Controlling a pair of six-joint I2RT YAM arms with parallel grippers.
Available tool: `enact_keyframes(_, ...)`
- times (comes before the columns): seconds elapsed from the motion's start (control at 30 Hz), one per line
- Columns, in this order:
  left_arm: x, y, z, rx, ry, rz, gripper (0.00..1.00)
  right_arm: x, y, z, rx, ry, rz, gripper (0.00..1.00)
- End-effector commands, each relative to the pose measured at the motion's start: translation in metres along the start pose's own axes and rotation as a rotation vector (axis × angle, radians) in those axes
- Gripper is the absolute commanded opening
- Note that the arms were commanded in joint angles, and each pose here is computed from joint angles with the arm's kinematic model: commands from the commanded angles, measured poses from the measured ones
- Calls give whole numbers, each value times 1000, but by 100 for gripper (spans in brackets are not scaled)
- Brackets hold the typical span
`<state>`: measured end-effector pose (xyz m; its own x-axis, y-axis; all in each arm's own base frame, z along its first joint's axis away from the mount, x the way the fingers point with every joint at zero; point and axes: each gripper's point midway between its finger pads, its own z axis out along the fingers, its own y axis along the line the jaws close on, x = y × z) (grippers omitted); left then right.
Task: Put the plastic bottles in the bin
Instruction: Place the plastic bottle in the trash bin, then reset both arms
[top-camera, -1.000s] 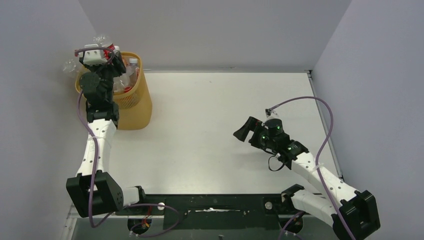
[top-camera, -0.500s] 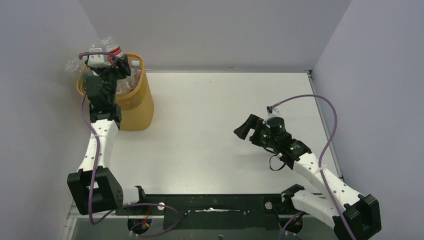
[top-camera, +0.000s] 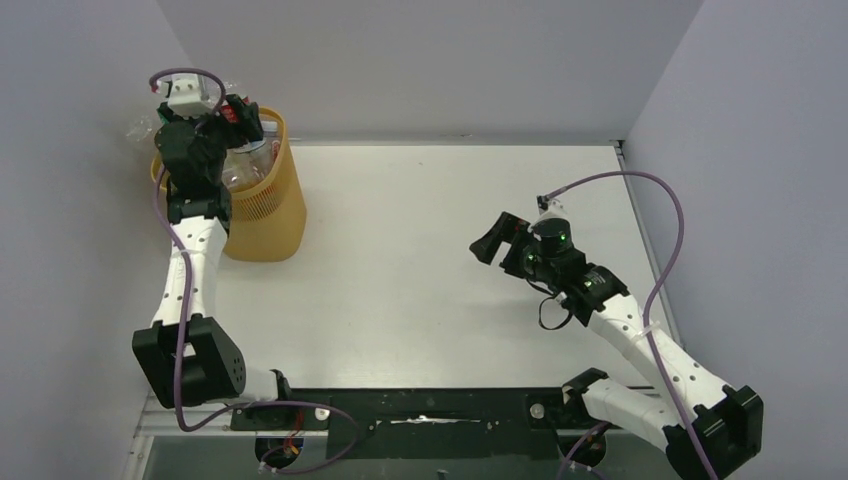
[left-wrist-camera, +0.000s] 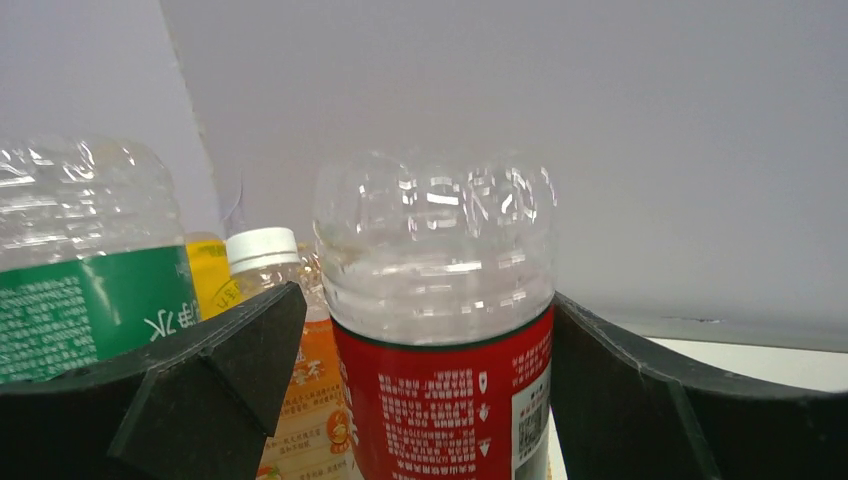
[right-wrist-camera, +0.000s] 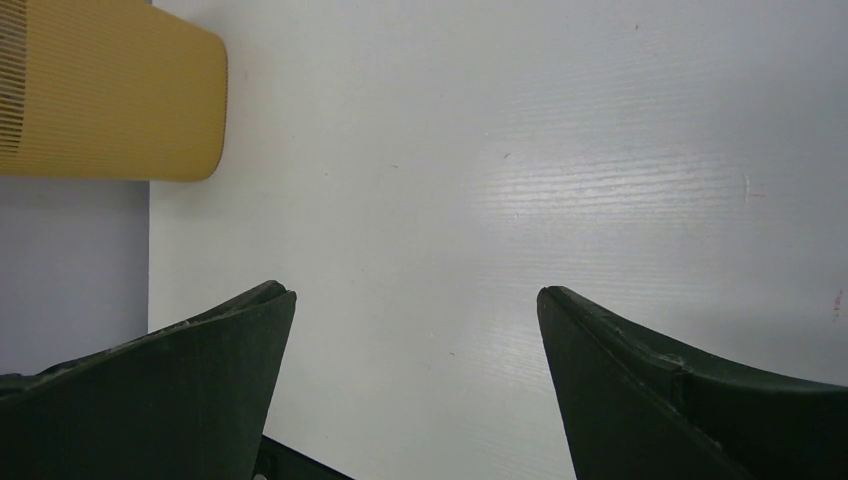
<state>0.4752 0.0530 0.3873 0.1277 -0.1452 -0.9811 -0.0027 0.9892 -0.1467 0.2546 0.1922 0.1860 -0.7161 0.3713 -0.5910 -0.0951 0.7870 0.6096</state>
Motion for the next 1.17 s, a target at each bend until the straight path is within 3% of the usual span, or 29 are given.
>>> enact_keyframes(0.0,-39,-8,-7,13,-17,-22,85,-26,15,-6,6,-57,-42,98)
enact_keyframes(0.27,-88,-21,-53,2,-55,-42,85,-51,15,-8,63,-57,-85,98)
enact_keyframes(0.37,-106,-41,-82,65,-56,-88,85,-86,13,-26,136,-144,-133,98)
enact_keyframes(0.47,-100,-57,-107,120,-15,-138,85,-115,-6,-49,283,-252,-172,98)
enact_keyframes(0.63,-74,-70,-129,173,82,-176,86,-112,-45,-60,436,-242,-168,98)
enact_keyframes(0.83,-73,-87,-154,242,108,-208,86,-101,-45,-80,363,-320,-146,98)
enact_keyframes(1.13,-82,-108,-157,339,150,-252,86,-94,-38,-104,287,-381,-171,98)
